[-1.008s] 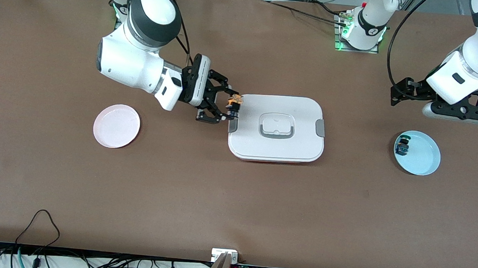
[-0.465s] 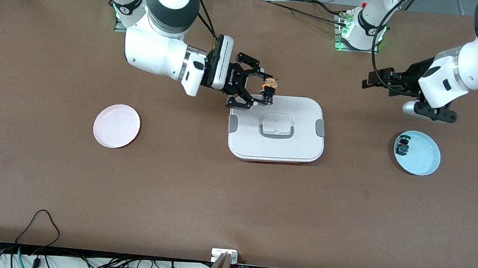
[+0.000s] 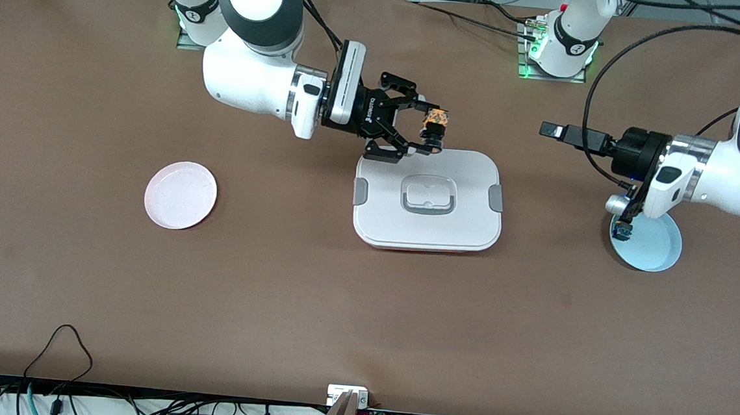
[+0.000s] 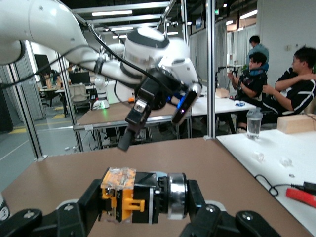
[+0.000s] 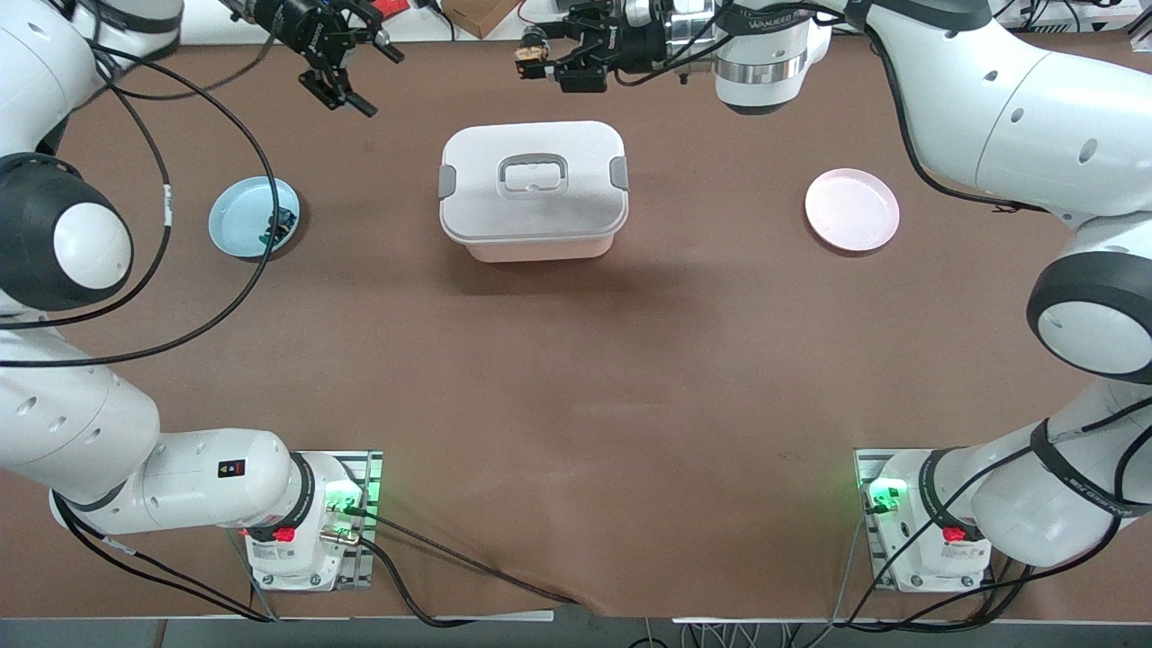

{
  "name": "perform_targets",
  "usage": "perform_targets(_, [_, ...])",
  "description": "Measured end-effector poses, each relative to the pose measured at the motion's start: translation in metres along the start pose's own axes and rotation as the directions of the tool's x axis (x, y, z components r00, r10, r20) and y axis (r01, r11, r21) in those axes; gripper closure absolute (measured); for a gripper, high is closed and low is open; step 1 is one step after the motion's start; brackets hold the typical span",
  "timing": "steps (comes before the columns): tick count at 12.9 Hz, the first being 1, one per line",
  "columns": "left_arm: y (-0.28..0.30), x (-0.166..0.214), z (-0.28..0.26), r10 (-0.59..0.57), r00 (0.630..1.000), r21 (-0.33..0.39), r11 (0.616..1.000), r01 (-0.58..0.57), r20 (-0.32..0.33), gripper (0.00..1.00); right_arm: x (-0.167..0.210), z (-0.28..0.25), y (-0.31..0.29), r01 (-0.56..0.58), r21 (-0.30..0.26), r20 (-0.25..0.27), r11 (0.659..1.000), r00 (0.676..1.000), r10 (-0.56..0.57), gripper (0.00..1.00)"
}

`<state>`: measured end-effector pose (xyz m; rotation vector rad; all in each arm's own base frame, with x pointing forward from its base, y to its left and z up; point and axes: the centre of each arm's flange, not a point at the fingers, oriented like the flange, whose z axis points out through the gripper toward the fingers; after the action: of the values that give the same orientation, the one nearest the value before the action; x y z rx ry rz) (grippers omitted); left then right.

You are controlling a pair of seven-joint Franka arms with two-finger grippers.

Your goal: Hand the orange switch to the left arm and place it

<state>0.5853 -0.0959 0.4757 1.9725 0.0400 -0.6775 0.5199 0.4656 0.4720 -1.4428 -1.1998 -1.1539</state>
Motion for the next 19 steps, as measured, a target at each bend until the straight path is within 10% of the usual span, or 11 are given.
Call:
perform_targets(7, [0.032,0.022,0.041,0.284,0.955,-0.314,0.902,-0.298,-0.089,0.0,-0.003,0.023,0.011,0.02,-0.003,-0.054,1.0,0.998,-0.021,0.27])
perform_targets(16, [0.036,0.043,0.098,0.33,0.929,-0.336,0.867,-0.368,-0.164,0.09,-0.003,0.024,0.012,0.035,-0.013,-0.06,0.999,0.998,-0.036,0.27])
perform_targets(19, [0.035,0.049,0.11,0.348,0.919,-0.353,0.849,-0.392,-0.186,0.28,-0.009,0.027,0.012,0.03,-0.012,-0.058,0.999,0.998,-0.031,0.27])
